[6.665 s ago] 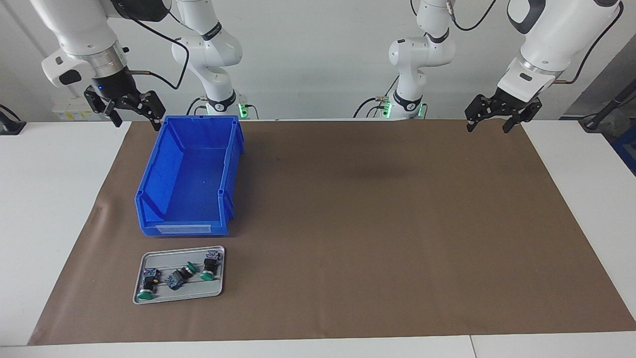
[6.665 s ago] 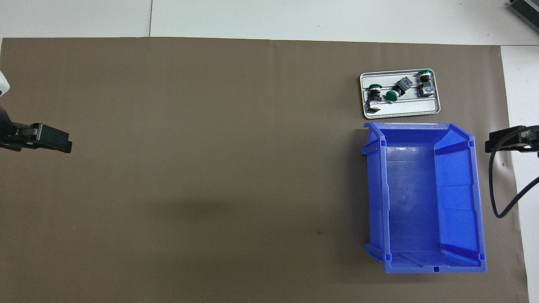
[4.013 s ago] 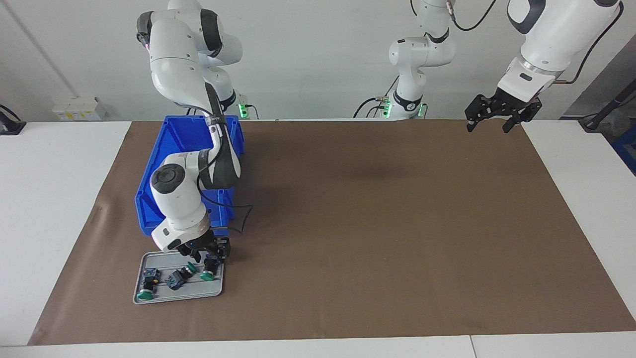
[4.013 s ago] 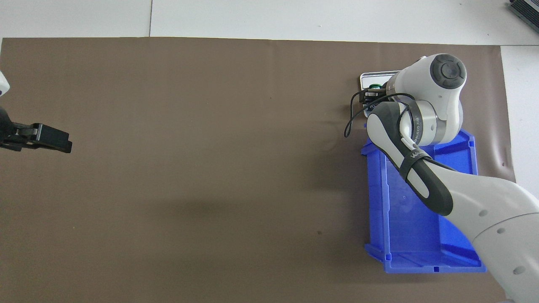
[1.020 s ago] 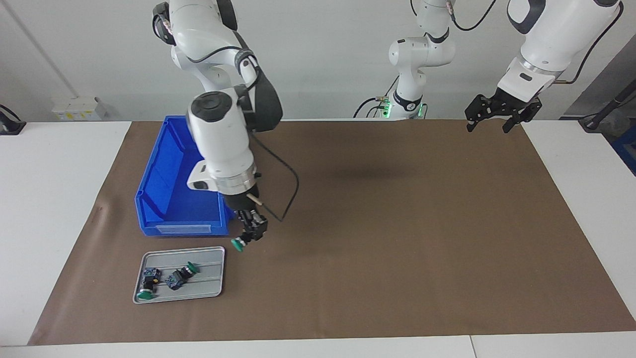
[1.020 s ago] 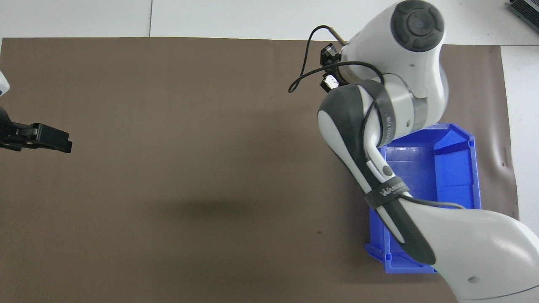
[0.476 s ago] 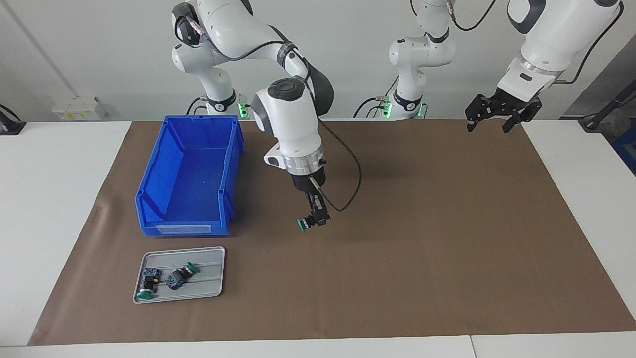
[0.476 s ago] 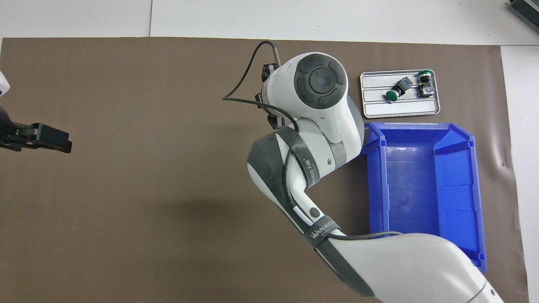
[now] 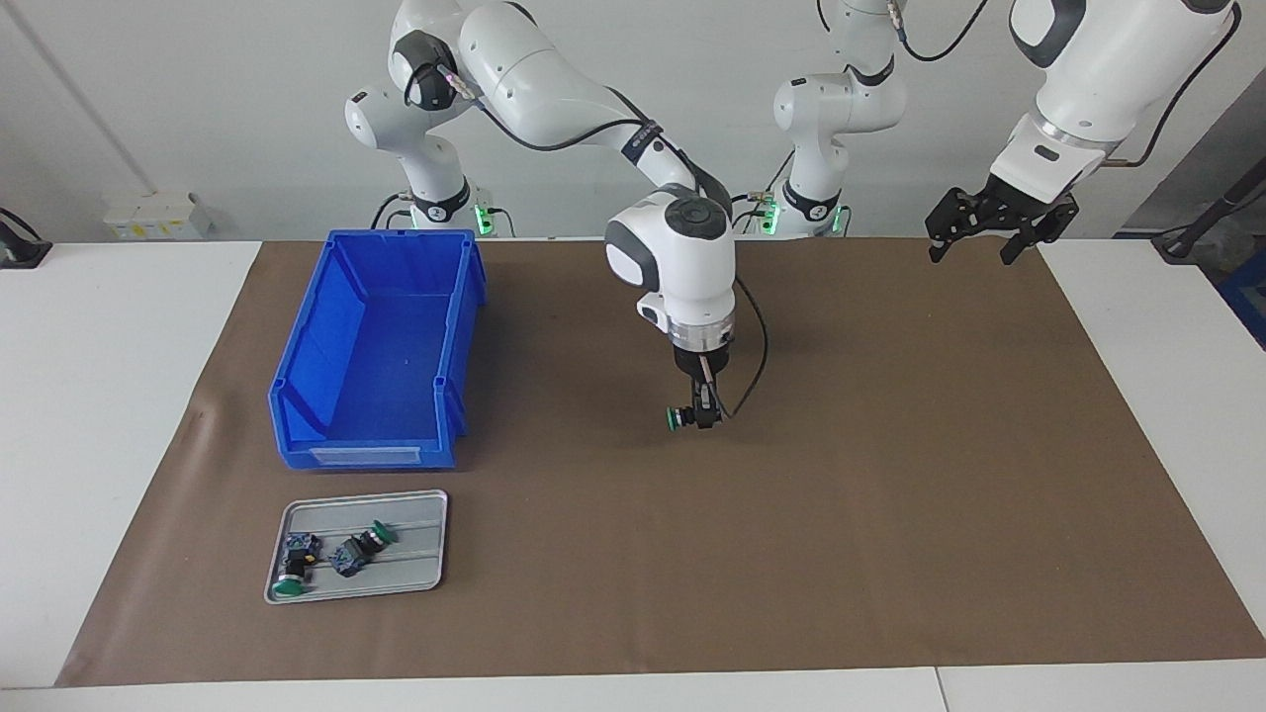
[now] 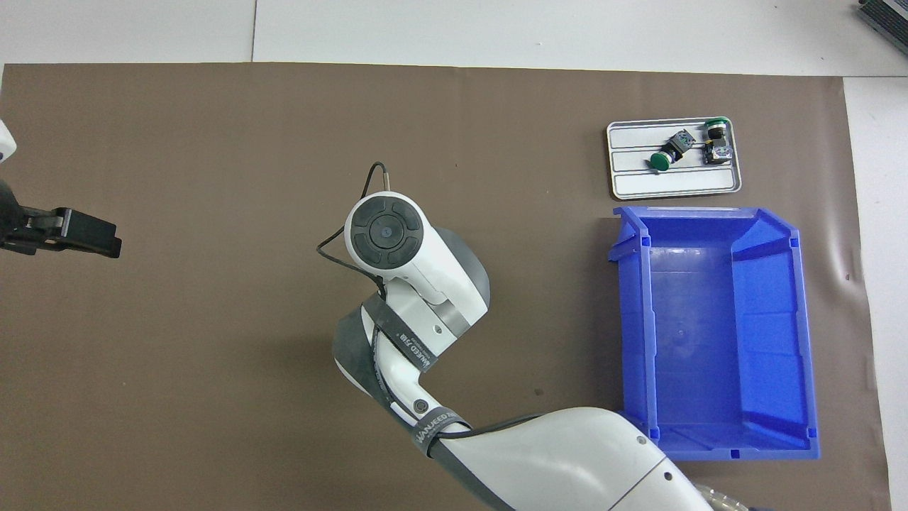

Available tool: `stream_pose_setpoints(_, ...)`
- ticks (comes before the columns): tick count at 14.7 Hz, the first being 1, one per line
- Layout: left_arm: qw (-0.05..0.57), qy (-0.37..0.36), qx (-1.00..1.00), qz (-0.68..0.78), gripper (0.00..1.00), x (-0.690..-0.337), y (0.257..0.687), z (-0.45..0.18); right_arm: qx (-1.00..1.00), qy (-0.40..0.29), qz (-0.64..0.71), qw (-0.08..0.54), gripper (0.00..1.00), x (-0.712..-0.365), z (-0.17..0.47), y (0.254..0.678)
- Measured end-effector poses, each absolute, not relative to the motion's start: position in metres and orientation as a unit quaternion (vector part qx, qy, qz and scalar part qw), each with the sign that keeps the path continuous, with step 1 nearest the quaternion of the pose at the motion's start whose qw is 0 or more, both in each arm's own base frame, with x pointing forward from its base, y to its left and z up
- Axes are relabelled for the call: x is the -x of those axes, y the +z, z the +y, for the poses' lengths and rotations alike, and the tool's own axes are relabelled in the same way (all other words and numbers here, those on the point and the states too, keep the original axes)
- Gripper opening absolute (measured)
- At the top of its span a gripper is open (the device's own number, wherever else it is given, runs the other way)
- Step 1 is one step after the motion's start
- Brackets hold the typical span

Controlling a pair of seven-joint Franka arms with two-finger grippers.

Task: Place and press button with both arms
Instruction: 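Set the green button down with the right gripper while the left gripper approaches, then withdraw the right gripper while the left gripper reaches toward the green button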

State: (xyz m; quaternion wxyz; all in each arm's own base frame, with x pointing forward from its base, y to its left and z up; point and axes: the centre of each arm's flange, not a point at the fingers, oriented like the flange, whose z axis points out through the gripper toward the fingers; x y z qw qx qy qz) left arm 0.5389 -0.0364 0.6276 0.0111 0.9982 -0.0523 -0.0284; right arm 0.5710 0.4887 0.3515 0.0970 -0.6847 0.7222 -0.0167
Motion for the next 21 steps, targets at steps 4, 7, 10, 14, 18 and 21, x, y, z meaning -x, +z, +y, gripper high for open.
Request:
stream_pose_setpoints(4,0.011,-0.026,-0.998,-0.059,1.0,-0.539,0.628,-0.039,0.672,-0.013,0.732,0.112,0.42,-0.562,0.505,0.349)
stream_pose_setpoints(7,0.012,-0.014,-0.991,-0.13,0.95,-0.541,0.629,-0.045,0.677,-0.011,0.726,0.118,0.42,-0.552,0.517,0.348)
stream_pose_setpoints(10,0.015,-0.014,-0.972,-0.235,0.95,-0.542,0.621,-0.051,0.676,-0.009,0.728,0.115,0.42,-0.543,0.524,0.338)
stream_pose_setpoints(14,0.015,0.002,-0.925,-0.378,0.95,-0.545,0.614,-0.063,0.675,-0.01,0.727,0.124,0.42,-0.537,0.516,0.307)
stream_pose_setpoints(18,0.056,0.033,-0.866,-0.496,0.95,-0.548,0.602,-0.074,0.714,-0.059,0.687,0.122,0.78,-0.53,0.523,0.319)
stream_pose_setpoints(21,0.061,0.039,-0.83,-0.553,0.91,-0.548,0.583,-0.095,0.767,-0.101,0.618,0.14,1.0,-0.549,0.501,0.38)
